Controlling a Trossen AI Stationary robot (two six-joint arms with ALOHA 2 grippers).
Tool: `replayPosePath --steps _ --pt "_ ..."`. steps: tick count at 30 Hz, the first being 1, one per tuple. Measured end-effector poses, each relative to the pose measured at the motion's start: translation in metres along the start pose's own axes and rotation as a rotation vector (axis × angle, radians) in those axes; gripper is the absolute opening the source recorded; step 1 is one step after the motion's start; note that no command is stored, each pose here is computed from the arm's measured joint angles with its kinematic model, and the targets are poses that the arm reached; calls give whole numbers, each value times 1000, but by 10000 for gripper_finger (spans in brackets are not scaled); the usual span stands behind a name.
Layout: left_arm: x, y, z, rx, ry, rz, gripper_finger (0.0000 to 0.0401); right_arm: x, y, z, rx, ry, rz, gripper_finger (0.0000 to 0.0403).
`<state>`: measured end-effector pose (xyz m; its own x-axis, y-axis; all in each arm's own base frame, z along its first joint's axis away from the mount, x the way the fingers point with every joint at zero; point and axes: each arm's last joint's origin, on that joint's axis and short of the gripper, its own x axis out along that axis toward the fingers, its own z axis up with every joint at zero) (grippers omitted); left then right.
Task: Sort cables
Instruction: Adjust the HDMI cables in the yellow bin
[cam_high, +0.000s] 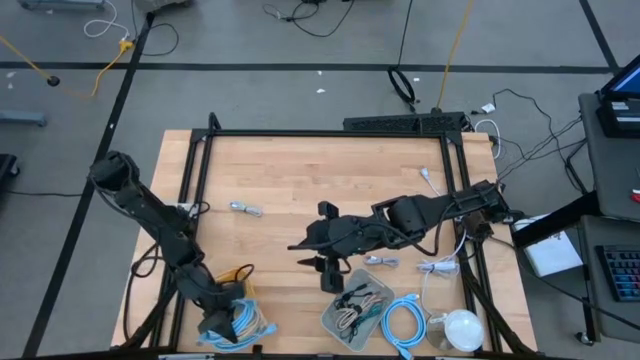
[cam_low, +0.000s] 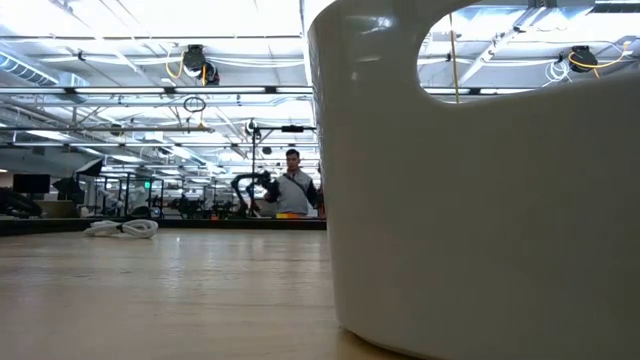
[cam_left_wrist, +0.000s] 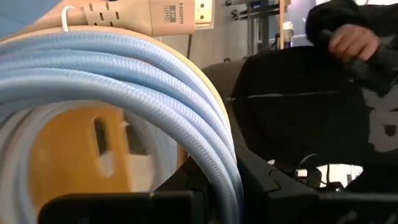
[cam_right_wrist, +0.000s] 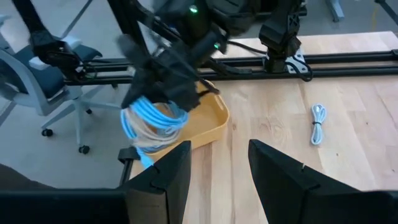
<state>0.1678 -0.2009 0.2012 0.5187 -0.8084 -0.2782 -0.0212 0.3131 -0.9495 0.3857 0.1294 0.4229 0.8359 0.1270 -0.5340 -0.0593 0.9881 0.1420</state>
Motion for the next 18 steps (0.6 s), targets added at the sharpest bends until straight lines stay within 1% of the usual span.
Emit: replayPosePath --steps 4,9,14,18 --pt "-5 7 -2 2 -23 -62 42 -4 1 1 6 -4 4 155" --pt "-6 8 1 30 -42 -82 42 -6 0 2 17 -14 1 155" --pt "-5 13 -4 27 14 -38 42 -11 -1 4 23 -24 2 155" --pt "-5 14 -6 13 54 -25 42 -13 -1 4 21 -25 3 155"
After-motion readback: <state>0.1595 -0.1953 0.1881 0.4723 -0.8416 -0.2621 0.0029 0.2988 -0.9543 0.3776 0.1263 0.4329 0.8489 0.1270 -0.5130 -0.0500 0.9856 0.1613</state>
